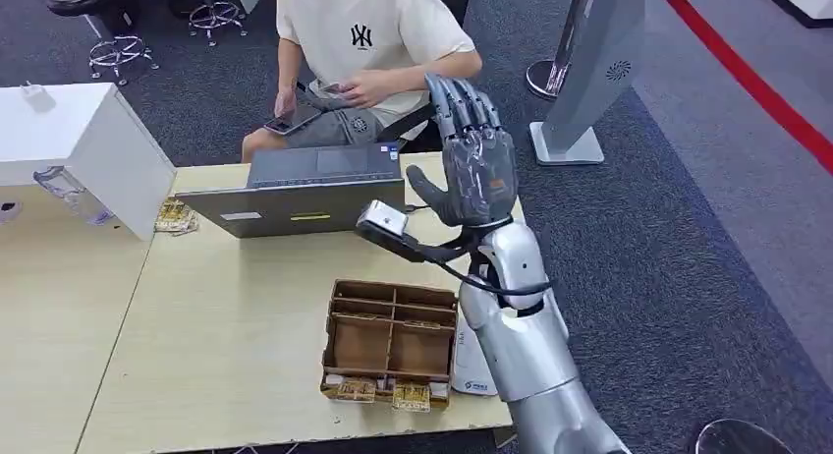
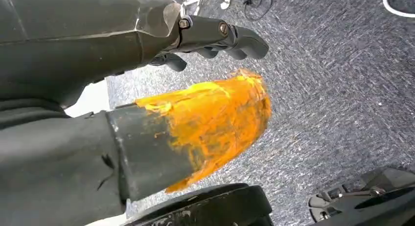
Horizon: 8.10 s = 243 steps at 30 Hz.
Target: Pass the card to the sensor for recognition and then transmit it.
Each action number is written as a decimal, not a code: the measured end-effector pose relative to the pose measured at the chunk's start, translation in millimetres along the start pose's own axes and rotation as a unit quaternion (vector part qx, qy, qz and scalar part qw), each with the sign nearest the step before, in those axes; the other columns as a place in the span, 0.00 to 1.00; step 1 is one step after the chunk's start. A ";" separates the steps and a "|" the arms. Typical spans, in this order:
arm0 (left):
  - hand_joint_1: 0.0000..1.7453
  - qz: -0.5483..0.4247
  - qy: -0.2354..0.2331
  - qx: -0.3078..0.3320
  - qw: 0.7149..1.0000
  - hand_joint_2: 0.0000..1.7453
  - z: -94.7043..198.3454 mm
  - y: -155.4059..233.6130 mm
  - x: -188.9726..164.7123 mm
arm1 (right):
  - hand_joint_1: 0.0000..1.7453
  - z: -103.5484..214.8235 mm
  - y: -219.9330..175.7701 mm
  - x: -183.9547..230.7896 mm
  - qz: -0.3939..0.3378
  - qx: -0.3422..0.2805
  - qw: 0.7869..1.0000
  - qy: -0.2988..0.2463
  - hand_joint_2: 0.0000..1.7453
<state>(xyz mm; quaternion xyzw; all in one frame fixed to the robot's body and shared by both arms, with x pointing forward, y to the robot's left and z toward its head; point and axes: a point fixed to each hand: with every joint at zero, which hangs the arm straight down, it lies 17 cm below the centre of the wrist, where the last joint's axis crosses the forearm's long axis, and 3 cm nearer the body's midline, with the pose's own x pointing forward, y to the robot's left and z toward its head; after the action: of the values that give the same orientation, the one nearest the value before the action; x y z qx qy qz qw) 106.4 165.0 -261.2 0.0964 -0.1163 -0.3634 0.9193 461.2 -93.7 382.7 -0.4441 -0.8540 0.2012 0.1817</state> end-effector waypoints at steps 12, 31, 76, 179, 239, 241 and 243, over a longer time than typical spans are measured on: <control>0.00 0.032 0.004 0.005 0.999 0.00 1.9 -6.1 -3.9 | 0.00 37.3 -65.5 21.4 -0.069 -0.074 0.995 0.001 1.00; 0.00 0.057 0.006 0.010 0.998 0.00 2.1 -6.7 -5.8 | 1.00 114.2 -58.2 29.6 -0.091 -0.016 0.995 0.023 1.00; 0.00 0.112 0.017 0.021 0.993 0.00 1.3 -5.1 -16.9 | 0.29 232.9 27.4 67.9 -0.074 0.199 0.976 0.040 1.00; 0.00 0.109 0.014 0.012 0.994 0.00 3.0 -14.8 -22.6 | 1.00 215.9 22.9 -25.8 -0.204 0.093 0.939 0.260 1.00; 0.00 0.025 0.068 -0.001 0.997 0.00 12.0 102.8 101.8 | 1.00 -32.2 78.7 183.3 -0.133 0.114 0.983 -0.059 1.00; 0.00 0.026 0.067 0.003 0.997 0.00 11.4 106.3 102.2 | 1.00 -29.4 79.1 194.9 -0.132 0.117 0.981 -0.078 1.00; 0.00 0.027 0.065 0.005 0.998 0.00 11.6 108.6 104.0 | 1.00 -26.1 79.4 203.5 -0.132 0.120 0.980 -0.093 1.00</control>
<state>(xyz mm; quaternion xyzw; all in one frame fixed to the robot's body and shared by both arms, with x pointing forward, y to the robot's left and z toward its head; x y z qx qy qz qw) 246.9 170.0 -206.7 0.1210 -0.0605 -0.3310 0.9339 418.6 122.0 391.6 -0.2821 -0.8879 0.3165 0.1783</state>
